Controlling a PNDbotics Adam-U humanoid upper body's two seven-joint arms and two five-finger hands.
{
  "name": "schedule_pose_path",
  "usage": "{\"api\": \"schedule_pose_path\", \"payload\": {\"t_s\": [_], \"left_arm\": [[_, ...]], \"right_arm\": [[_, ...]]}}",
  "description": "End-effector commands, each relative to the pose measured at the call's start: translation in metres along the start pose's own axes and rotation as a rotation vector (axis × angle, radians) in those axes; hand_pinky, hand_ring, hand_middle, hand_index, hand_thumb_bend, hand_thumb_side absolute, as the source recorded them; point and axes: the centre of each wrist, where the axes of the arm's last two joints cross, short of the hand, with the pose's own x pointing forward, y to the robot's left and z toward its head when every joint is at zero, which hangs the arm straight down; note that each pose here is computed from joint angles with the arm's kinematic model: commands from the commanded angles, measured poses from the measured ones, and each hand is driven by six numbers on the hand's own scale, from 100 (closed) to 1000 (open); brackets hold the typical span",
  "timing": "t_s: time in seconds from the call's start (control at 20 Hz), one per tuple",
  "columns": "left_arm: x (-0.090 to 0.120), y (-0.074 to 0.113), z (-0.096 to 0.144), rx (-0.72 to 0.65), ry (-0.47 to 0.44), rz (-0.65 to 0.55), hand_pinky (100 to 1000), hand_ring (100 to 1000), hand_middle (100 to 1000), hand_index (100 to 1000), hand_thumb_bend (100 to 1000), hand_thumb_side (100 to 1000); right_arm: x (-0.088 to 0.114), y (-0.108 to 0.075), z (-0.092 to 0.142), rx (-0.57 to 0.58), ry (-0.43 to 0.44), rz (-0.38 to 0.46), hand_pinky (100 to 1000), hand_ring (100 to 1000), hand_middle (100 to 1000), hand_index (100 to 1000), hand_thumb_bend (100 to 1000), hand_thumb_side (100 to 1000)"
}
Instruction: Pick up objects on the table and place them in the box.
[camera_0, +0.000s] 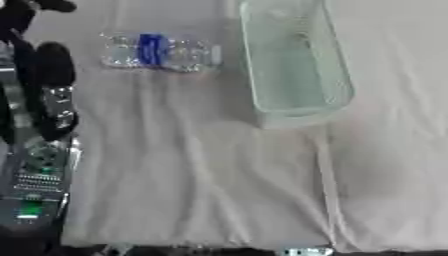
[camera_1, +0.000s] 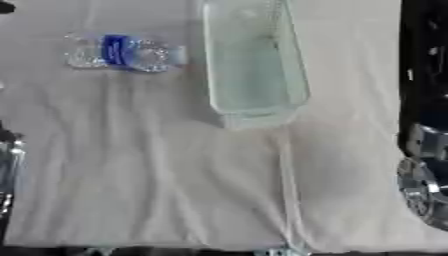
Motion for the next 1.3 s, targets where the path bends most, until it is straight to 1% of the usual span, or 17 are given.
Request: {"api": "schedule_pose_path", "payload": {"t_s": [0.05,0.25,0.4,0.45,0.5,0.6,0.7,0.75,0.8,0.85,0.9,0.95,1.0,1.15,1.2,1.25,1.3], "left_arm": [[0.0,0.004,-0.004,-0.014,-0.02,-0.009,519,687,1000,910,336,1000],[0.0,0.005,-0.003,-0.02,-0.018,-0.018,516,681,1000,910,347,1000],[-0.003,0.008,-0.003,-0.039,-0.02,-0.037,504,679,1000,912,380,1000],[-0.005,0.012,-0.002,-0.062,-0.022,-0.058,490,676,1000,916,398,965],[-0.008,0.016,-0.002,-0.088,-0.022,-0.082,492,677,1000,915,394,972],[-0.016,0.027,-0.001,-0.154,-0.013,-0.13,463,668,1000,931,451,880],[-0.023,0.039,-0.002,-0.234,0.005,-0.173,469,672,1000,943,466,860],[-0.027,0.044,-0.003,-0.28,0.017,-0.194,488,684,1000,967,502,820],[-0.031,0.051,-0.006,-0.324,0.03,-0.215,486,682,1000,964,492,830],[-0.035,0.057,-0.009,-0.367,0.042,-0.242,521,700,1000,972,558,775],[-0.04,0.063,-0.012,-0.411,0.056,-0.278,518,698,1000,972,558,775],[-0.044,0.069,-0.016,-0.451,0.069,-0.311,557,716,1000,963,605,746],[-0.048,0.074,-0.021,-0.494,0.079,-0.347,562,718,1000,962,613,741],[-0.054,0.081,-0.036,-0.588,0.085,-0.421,587,728,1000,962,646,729],[-0.056,0.081,-0.041,-0.611,0.079,-0.439,587,728,1000,962,646,729],[-0.057,0.082,-0.046,-0.629,0.069,-0.454,598,732,1000,960,673,714],[-0.057,0.082,-0.051,-0.646,0.056,-0.467,597,731,1000,960,669,716]], "right_arm": [[0.0,0.001,-0.011,-0.017,-0.048,-0.01,707,795,841,861,100,1000],[0.0,0.002,-0.01,-0.017,-0.046,-0.012,706,795,840,861,100,1000],[0.0,0.003,-0.009,-0.016,-0.044,-0.014,706,795,840,860,100,1000],[0.0,0.003,-0.009,-0.014,-0.043,-0.015,706,795,840,860,100,1000],[0.0,0.003,-0.008,-0.012,-0.041,-0.015,706,795,840,860,100,1000],[0.0,0.003,-0.006,-0.009,-0.034,-0.018,707,796,841,861,100,1000],[0.0,0.004,-0.004,-0.007,-0.028,-0.021,707,796,841,861,100,1000],[0.001,0.004,-0.003,-0.006,-0.026,-0.022,707,796,841,861,100,1000],[0.001,0.004,-0.003,-0.005,-0.025,-0.023,707,796,841,861,100,1000],[0.001,0.004,-0.002,-0.004,-0.022,-0.024,708,796,842,861,100,1000],[0.001,0.003,-0.001,-0.002,-0.019,-0.025,708,796,842,861,100,1000],[0.001,0.003,0.0,-0.001,-0.015,-0.026,708,797,842,861,100,1000],[0.001,0.003,0.001,-0.001,-0.012,-0.029,708,797,842,861,100,1000],[0.001,0.005,0.001,-0.001,-0.01,-0.039,708,796,842,861,100,1000],[0.001,0.006,0.001,-0.001,-0.01,-0.043,708,796,842,861,100,1000],[0.001,0.006,0.001,-0.001,-0.011,-0.046,707,796,842,860,100,1000],[0.001,0.007,0.0,0.0,-0.011,-0.049,707,796,842,860,100,1000]]}}
